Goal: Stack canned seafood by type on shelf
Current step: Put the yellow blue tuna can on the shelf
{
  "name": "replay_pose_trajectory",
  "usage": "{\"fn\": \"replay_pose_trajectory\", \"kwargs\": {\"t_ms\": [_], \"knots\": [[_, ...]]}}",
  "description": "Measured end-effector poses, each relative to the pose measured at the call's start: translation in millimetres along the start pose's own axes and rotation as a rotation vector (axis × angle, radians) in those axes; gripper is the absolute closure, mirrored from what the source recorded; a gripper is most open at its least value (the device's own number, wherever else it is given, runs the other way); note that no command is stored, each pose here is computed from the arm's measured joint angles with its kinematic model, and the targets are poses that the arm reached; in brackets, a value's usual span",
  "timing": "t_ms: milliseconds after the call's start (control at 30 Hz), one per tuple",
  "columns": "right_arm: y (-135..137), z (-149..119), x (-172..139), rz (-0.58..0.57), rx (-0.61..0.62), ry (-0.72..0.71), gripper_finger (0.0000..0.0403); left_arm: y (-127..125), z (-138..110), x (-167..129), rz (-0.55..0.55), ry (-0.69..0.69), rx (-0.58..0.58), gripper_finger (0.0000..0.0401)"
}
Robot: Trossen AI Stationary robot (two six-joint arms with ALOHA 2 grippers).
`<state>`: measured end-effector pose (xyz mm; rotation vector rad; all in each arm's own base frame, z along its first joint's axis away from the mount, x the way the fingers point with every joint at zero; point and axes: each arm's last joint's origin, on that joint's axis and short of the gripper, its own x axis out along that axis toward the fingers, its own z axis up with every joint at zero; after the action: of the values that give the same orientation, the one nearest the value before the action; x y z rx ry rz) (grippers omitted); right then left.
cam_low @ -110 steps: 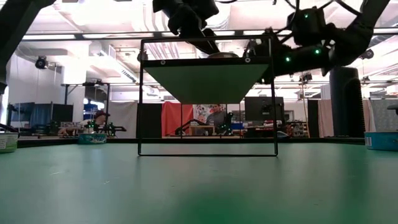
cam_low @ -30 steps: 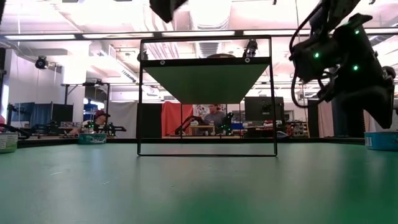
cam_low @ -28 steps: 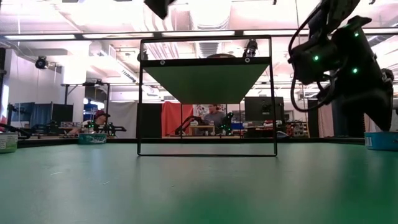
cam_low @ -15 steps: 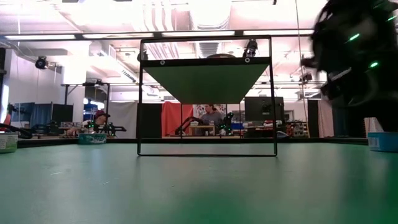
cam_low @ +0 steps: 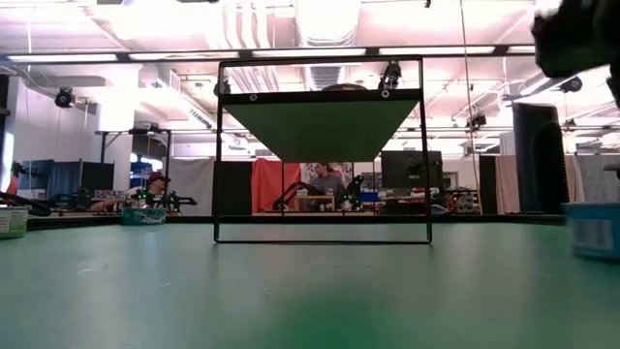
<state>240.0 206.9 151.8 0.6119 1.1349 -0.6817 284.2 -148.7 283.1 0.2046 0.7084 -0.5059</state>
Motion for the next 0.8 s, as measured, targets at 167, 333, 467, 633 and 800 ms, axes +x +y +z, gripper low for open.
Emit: {"fn": "replay_pose_trajectory", "kwargs": {"t_ms": [167,333,467,633,800], "knots": [[57,-3,19,0.111,-0.169,-0.194,0.0393,-16,-26,26,-0.008,-0.101,0.011,0.0023],[108,-5,17,0.121,-0.454,-0.457,0.0385,-37,-45,35,0.146,-0.2,-0.026,0.0023],[128,0,1,0.131,-0.533,-0.553,0.0352,-51,-58,37,0.225,-0.215,-0.093,0.0023],[126,-1,4,0.12,-0.521,-0.55,0.0266,-68,-77,41,0.207,-0.258,-0.215,0.0023],[120,-5,13,0.115,-0.473,-0.531,0.0171,-80,-98,62,0.217,-0.297,-0.277,0.0023]]}}
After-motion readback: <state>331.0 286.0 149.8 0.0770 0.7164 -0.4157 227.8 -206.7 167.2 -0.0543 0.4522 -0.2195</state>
